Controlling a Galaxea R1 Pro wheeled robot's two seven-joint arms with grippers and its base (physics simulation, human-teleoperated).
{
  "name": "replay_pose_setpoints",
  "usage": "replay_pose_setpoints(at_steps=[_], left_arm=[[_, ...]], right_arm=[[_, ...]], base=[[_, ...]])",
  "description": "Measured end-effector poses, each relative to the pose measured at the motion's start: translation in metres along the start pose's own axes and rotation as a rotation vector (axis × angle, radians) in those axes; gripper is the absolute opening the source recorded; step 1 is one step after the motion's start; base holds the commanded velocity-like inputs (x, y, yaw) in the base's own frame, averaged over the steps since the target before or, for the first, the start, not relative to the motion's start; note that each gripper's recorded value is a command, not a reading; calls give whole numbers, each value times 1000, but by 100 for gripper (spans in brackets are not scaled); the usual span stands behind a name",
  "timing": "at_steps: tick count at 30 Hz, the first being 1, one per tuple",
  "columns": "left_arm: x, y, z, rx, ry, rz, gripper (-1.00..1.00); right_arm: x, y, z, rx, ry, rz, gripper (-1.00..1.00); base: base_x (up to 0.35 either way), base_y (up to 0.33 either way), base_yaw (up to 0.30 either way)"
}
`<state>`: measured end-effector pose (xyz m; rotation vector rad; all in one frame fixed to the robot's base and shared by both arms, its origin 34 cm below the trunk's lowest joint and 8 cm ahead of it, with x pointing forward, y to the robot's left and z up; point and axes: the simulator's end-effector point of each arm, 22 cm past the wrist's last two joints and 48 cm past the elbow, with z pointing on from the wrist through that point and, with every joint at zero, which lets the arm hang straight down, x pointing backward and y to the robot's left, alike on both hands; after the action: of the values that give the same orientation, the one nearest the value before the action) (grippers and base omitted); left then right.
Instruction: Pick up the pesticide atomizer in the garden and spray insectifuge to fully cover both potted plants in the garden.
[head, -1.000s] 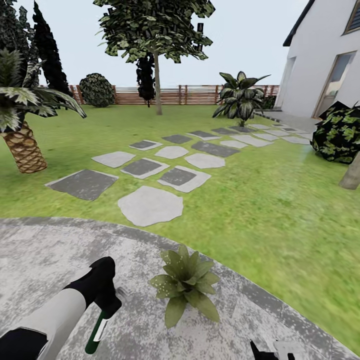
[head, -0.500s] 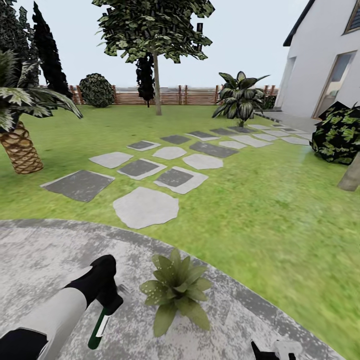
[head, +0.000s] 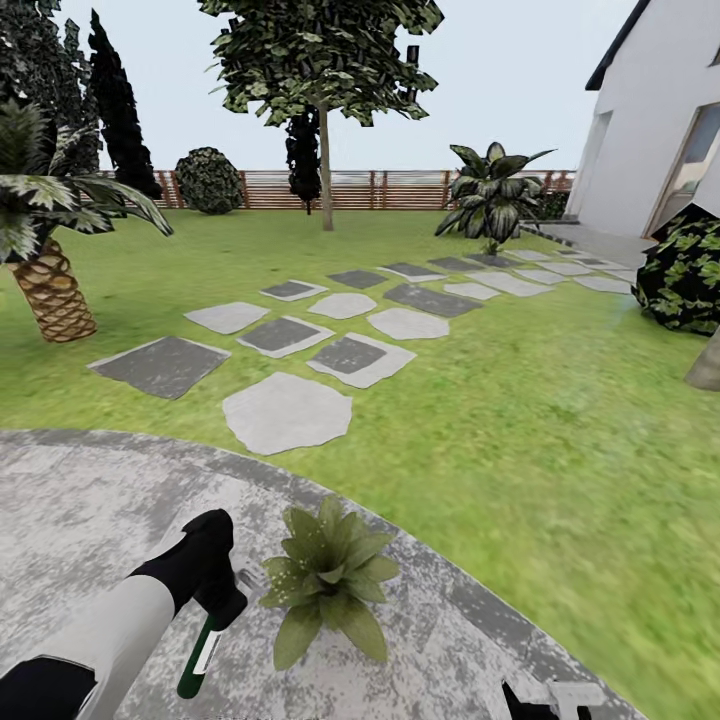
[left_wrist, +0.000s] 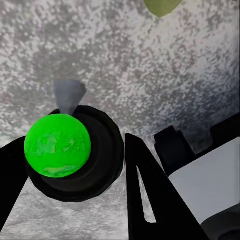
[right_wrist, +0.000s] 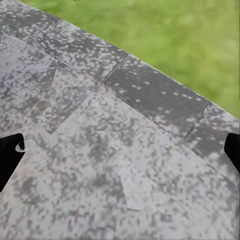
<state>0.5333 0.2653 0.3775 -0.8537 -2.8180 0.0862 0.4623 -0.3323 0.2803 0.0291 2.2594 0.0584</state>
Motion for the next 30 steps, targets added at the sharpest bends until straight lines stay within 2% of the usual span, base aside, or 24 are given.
replay_pose_setpoints(at_steps=[19,26,30], left_arm=[[1,1,0,-3,1,2,-100],[1,1,0,-4,3,3,-100],[1,1,0,-5,4,3,-100]], right_arm=[[0,0,0,-1,1,1,100],[1,0,0,-1,1,1,100],[1,1,0,-2,1,2,100]], base=[[0,-273,275],[0,-273,54],[0,-272,209]])
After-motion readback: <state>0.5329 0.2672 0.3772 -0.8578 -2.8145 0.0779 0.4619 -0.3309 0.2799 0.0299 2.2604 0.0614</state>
